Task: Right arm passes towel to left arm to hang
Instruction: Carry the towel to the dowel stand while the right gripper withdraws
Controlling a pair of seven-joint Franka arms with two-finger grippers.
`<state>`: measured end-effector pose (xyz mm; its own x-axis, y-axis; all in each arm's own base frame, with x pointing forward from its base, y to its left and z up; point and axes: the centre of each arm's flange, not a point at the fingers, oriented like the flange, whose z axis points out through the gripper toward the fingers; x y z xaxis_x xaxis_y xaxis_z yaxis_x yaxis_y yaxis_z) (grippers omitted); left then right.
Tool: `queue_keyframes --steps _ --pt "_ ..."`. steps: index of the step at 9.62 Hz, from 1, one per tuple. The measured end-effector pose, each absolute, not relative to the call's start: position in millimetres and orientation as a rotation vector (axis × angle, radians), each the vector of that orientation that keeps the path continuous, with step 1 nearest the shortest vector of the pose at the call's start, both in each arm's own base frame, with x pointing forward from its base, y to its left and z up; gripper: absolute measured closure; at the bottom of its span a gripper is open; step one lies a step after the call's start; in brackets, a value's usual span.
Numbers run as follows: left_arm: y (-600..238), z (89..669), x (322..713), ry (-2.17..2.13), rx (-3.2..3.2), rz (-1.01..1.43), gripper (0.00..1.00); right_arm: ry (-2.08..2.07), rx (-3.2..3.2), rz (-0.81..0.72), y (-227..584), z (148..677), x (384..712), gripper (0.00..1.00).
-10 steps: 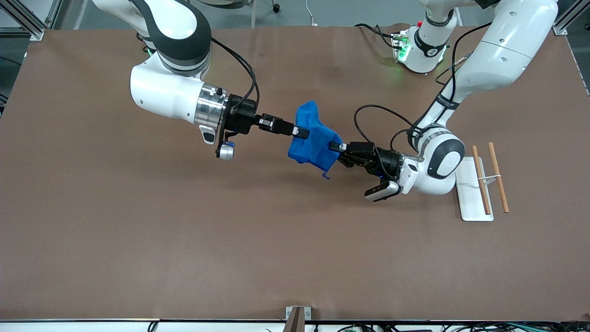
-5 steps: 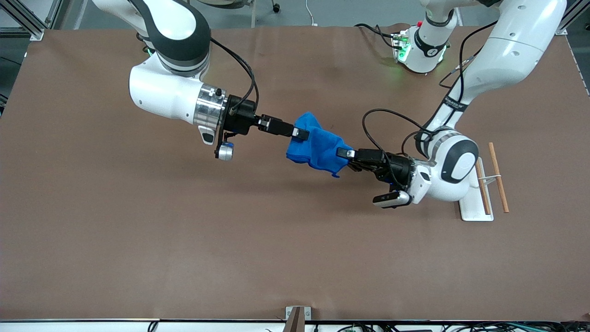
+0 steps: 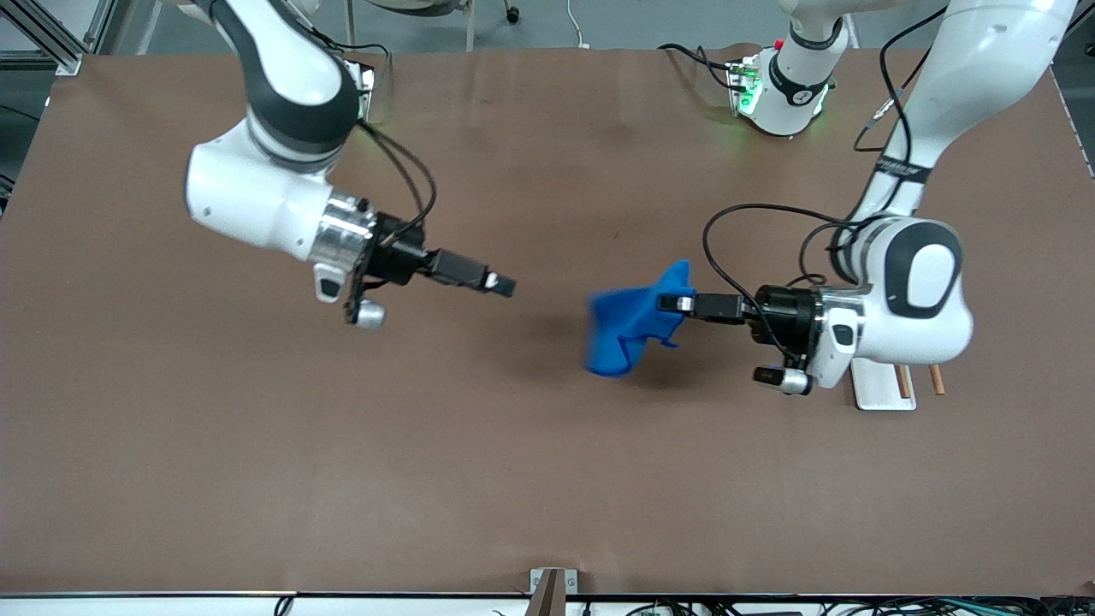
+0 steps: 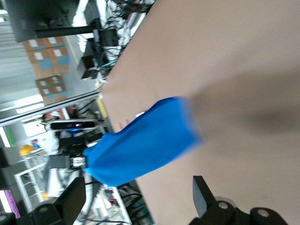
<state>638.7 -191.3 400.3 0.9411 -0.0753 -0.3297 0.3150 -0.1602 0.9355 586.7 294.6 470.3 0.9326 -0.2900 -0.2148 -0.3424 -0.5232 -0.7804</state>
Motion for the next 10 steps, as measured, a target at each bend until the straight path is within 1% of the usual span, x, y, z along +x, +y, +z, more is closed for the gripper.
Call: queue_keyframes --steps 2,5,7,8,10 --pt "-166 420 637 0.275 1.954 -0.357 0.97 0.354 -2.425 0.059 225 464 600 0.00" --pt "-134 450 638 0.425 2.302 -0.344 0.97 0.306 -2.891 -0.005 130 477 598 0.00" --pt "-116 458 638 0.472 2.534 -0.289 0.97 0.417 -2.987 -0.090 64 508 596 0.00" --pt "-104 460 639 0.483 2.632 -0.248 0.97 0.488 -3.023 -0.115 23 529 589 0.00" --pt "-63 461 641 0.498 2.804 -0.180 0.97 0.527 -3.078 -0.089 -29 580 565 0.00"
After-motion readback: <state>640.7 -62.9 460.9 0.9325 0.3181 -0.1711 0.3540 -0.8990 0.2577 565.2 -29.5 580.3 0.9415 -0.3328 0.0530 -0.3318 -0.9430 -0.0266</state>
